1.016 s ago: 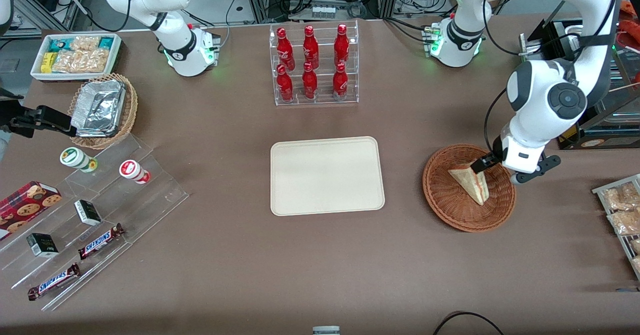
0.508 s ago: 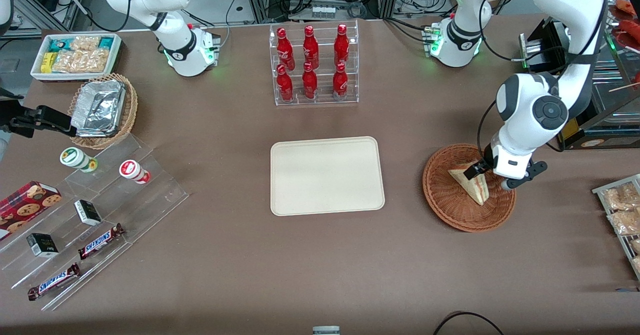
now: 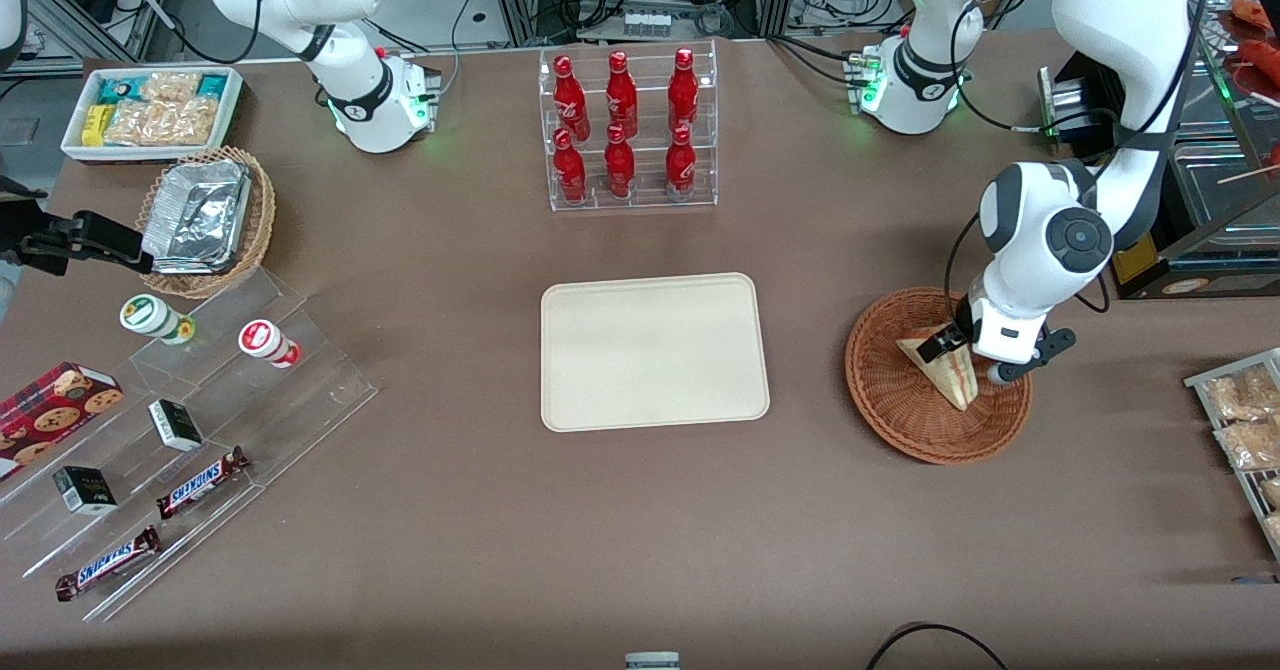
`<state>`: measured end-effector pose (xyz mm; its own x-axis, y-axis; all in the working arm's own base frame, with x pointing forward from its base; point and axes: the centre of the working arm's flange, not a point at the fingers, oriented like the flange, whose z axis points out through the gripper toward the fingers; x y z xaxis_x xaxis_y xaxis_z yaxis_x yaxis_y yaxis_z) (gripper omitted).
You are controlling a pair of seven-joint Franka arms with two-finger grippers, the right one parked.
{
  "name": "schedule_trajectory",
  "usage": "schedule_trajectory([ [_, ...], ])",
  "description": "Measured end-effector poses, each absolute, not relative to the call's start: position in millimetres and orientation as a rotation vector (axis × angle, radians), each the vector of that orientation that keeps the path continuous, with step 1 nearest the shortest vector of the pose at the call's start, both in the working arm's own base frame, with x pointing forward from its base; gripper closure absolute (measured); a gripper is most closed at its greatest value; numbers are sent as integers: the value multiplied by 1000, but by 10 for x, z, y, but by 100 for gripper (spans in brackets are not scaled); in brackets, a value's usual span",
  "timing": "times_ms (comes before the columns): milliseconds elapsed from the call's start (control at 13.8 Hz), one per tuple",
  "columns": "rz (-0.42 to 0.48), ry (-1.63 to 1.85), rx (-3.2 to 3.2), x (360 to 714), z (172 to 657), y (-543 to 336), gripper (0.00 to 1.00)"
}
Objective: Place sandwich from basket to tray
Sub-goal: 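Lower the left gripper onto the wrapped sandwich and close on it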
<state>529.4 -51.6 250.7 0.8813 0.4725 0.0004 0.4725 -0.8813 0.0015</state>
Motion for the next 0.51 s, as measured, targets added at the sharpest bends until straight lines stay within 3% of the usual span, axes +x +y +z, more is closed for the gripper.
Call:
schedule_trajectory([
  [73,-3,768,3046,5292,2489,-516,0],
  [145,-7,777,3044,5290,2475,-516,7],
  [508,-5,812,3034,5294,2467,-519,59],
])
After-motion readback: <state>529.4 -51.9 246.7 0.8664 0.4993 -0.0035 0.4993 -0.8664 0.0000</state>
